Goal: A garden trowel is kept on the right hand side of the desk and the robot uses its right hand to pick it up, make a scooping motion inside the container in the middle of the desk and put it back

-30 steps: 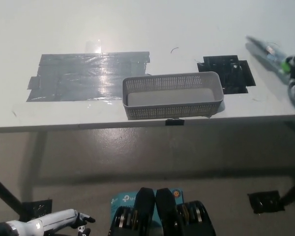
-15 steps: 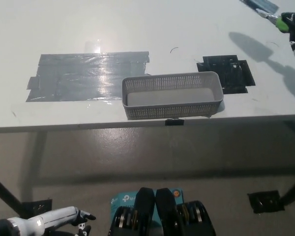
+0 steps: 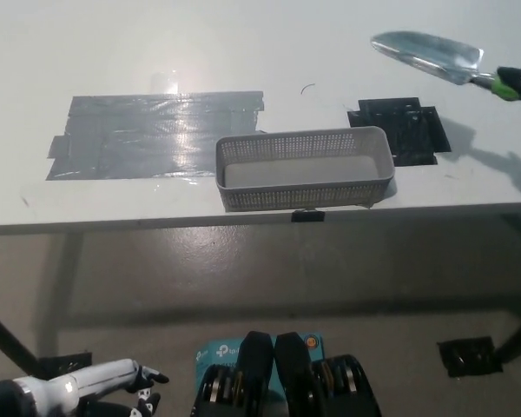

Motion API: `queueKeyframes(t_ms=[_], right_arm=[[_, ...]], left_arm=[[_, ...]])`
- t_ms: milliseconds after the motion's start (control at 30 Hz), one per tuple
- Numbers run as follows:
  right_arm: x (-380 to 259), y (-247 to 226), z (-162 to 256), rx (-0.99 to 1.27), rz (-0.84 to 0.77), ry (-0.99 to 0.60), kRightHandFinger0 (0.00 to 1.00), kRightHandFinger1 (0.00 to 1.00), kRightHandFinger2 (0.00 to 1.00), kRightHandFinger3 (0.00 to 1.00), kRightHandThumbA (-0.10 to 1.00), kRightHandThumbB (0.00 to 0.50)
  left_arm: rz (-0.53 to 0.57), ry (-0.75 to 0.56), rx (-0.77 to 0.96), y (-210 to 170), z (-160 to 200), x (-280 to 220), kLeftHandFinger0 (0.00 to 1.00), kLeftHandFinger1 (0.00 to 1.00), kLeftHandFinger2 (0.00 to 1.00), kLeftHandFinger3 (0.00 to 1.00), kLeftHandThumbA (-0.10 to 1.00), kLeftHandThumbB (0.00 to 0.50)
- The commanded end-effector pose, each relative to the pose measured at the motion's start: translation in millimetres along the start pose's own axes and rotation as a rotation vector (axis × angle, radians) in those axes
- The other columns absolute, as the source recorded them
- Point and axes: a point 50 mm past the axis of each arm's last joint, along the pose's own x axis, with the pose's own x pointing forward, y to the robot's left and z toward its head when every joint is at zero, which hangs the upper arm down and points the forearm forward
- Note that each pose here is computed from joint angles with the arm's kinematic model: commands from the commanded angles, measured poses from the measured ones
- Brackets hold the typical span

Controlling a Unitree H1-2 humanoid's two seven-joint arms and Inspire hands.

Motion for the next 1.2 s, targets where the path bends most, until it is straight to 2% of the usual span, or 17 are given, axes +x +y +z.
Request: queueKeyframes(t_ms=[0,67,133,200,333,433,500,533,600,633,733,833,867,933,1033,1100,1167], right_arm=[[4.7,-46.4,-29.2,-0.081,-0.164,-0.086,0.00,0.00,0.44,0.63,-0.10,0.318],[4.2,-46.5,-28.4,-0.084,-0.178,-0.109,0.00,0.00,0.38,0.59,-0.10,0.367],[4.5,-49.0,-22.6,-0.069,-0.170,-0.139,0.00,0.00,0.34,0.54,-0.10,0.352],[4.4,-50.4,-18.6,-0.069,-0.184,-0.160,0.00,0.00,0.27,0.43,-0.10,0.386],[11.3,-49.2,-12.2,-0.055,-0.201,-0.207,0.00,0.00,0.15,0.37,-0.10,0.381],[15.8,-48.9,-9.8,-0.057,-0.195,-0.227,0.00,0.00,0.11,0.37,-0.10,0.324],[17.4,-49.5,-9.0,-0.071,-0.209,-0.246,0.00,0.00,0.09,0.35,-0.10,0.322],[21.6,-49.4,-4.6,-0.066,-0.218,-0.262,0.00,0.00,0.08,0.28,-0.10,0.355],[24.2,-48.7,-2.5,-0.079,-0.205,-0.277,0.00,0.00,0.00,0.18,-0.10,0.286],[24.8,-47.3,-2.2,-0.080,-0.201,-0.281,0.00,0.00,0.00,0.13,-0.10,0.275],[23.7,-43.3,-6.5,-0.092,-0.194,-0.281,0.00,0.00,0.00,0.03,-0.10,0.235],[27.1,-46.6,-14.8,-0.122,-0.202,-0.291,0.00,0.00,0.00,0.04,-0.10,0.222],[28.7,-48.8,-19.3,-0.128,-0.188,-0.290,0.00,0.00,0.00,0.02,-0.10,0.177],[32.2,-52.3,-25.5,-0.148,-0.158,-0.285,0.00,0.00,0.00,0.02,-0.10,0.167],[37.1,-56.0,-33.4,-0.174,-0.151,-0.302,0.00,0.00,0.01,0.03,-0.10,0.165],[38.2,-57.4,-36.2,-0.196,-0.142,-0.317,0.00,0.00,0.02,0.03,-0.10,0.186],[42.1,-60.6,-41.3,-0.219,-0.129,-0.326,0.00,0.00,0.00,0.11,-0.10,0.226]], left_arm=[[0.013,0.030,0.014,13.3,-2.3,-6.7,1.00,1.00,1.00,1.00,1.00,0.428],[0.015,0.028,0.015,13.6,-2.0,-7.2,1.00,1.00,1.00,1.00,1.00,0.435],[0.016,0.022,0.023,13.8,-1.0,-8.0,1.00,1.00,1.00,1.00,1.00,0.419],[0.021,0.027,0.032,15.1,-0.6,-7.3,1.00,1.00,1.00,1.00,1.00,0.442],[0.018,0.026,0.044,17.7,1.9,-8.0,1.00,1.00,1.00,1.00,1.00,0.424],[0.020,0.013,0.034,20.6,3.9,-7.5,1.00,1.00,1.00,1.00,1.00,0.400],[0.024,0.012,0.042,22.1,5.4,-6.9,1.00,1.00,1.00,1.00,1.00,0.398],[0.017,0.016,0.046,22.9,5.4,-6.4,1.00,1.00,1.00,1.00,1.00,0.401],[0.019,0.017,0.046,23.7,5.8,-6.1,1.00,1.00,1.00,1.00,1.00,0.404],[0.020,0.019,0.050,23.7,5.7,-6.2,1.00,1.00,1.00,1.00,1.00,0.424],[0.025,0.020,0.069,26.1,8.7,-6.8,1.00,1.00,1.00,1.00,1.00,0.425],[0.027,0.017,0.072,26.9,10.4,-7.1,1.00,1.00,1.00,1.00,1.00,0.426],[0.027,0.018,0.074,27.3,11.3,-7.8,1.00,1.00,1.00,1.00,1.00,0.418],[0.030,0.017,0.078,28.3,12.4,-8.8,1.00,1.00,1.00,1.00,1.00,0.417],[0.032,0.019,0.082,29.4,14.2,-11.3,1.00,1.00,1.00,1.00,1.00,0.404],[0.033,0.022,0.085,29.5,14.9,-11.8,1.00,1.00,1.00,1.00,1.00,0.410],[0.035,0.022,0.100,30.1,17.4,-13.3,1.00,1.00,1.00,1.00,1.00,0.412]])
